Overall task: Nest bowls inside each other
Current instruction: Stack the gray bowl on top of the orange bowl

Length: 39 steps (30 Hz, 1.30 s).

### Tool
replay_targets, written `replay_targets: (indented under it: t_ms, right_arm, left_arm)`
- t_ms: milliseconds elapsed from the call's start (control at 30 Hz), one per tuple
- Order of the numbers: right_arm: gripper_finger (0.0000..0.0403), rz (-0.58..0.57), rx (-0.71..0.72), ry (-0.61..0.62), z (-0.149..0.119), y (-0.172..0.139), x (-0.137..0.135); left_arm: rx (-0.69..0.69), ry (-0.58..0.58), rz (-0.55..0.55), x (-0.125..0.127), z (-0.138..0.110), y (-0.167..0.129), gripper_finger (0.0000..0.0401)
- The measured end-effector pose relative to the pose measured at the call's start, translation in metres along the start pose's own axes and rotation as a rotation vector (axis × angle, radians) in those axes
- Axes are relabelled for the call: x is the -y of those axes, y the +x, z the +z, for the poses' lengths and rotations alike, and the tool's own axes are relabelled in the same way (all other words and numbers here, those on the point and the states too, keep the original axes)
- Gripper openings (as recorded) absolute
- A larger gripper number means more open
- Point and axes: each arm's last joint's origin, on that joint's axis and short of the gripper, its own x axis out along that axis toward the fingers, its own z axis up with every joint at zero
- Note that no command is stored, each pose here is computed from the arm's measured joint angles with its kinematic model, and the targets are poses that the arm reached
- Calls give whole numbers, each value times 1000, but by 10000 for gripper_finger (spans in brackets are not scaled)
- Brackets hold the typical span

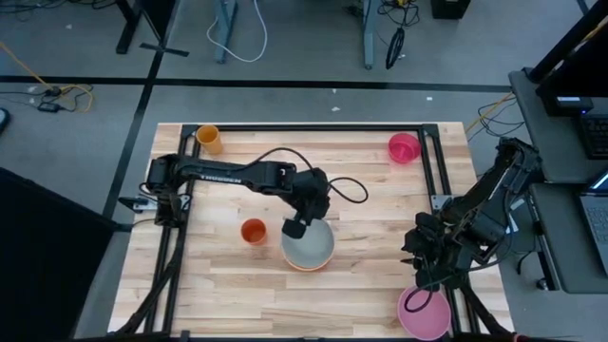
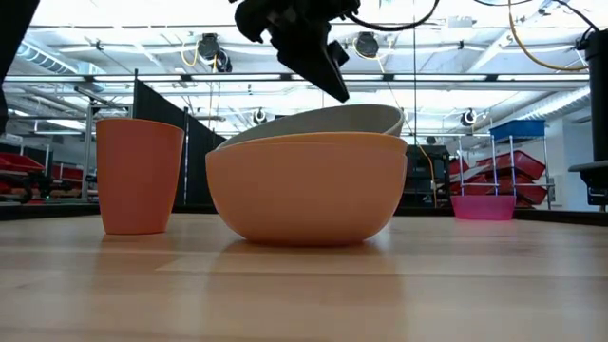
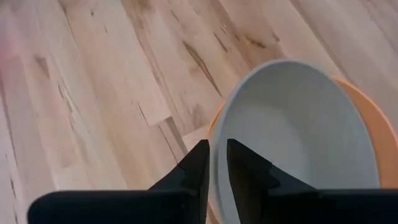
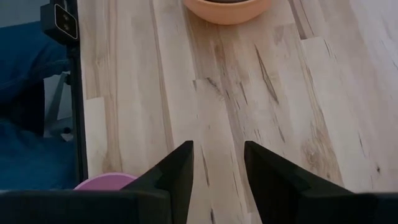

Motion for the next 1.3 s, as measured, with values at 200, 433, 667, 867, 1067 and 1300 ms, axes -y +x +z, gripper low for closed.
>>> replay_targets:
  t_ms: [200, 433, 667, 867, 1067, 1300]
  right_arm:
    - [128, 1, 1, -14, 0, 0, 0]
    - [128, 3, 2, -13, 0, 0, 0]
    - [128, 8, 5, -9, 1, 0, -1]
    - [128, 13, 7, -3, 1, 0, -1]
    - [128, 13, 7, -7, 1, 0, -1]
    - [128, 13, 8, -7, 1, 0, -1]
  left_arm:
    - [-23, -10, -7, -1, -3, 10, 42]
    - [-25, -15, -5, -5, -4, 17, 42]
    - [-54, -22, -19, -7, -10, 41, 42]
    - [-70, -23, -27, -7, -12, 46, 42]
    - [-21, -3, -12, -1, 0, 18, 42]
    - [-21, 0, -6, 5, 3, -4, 37]
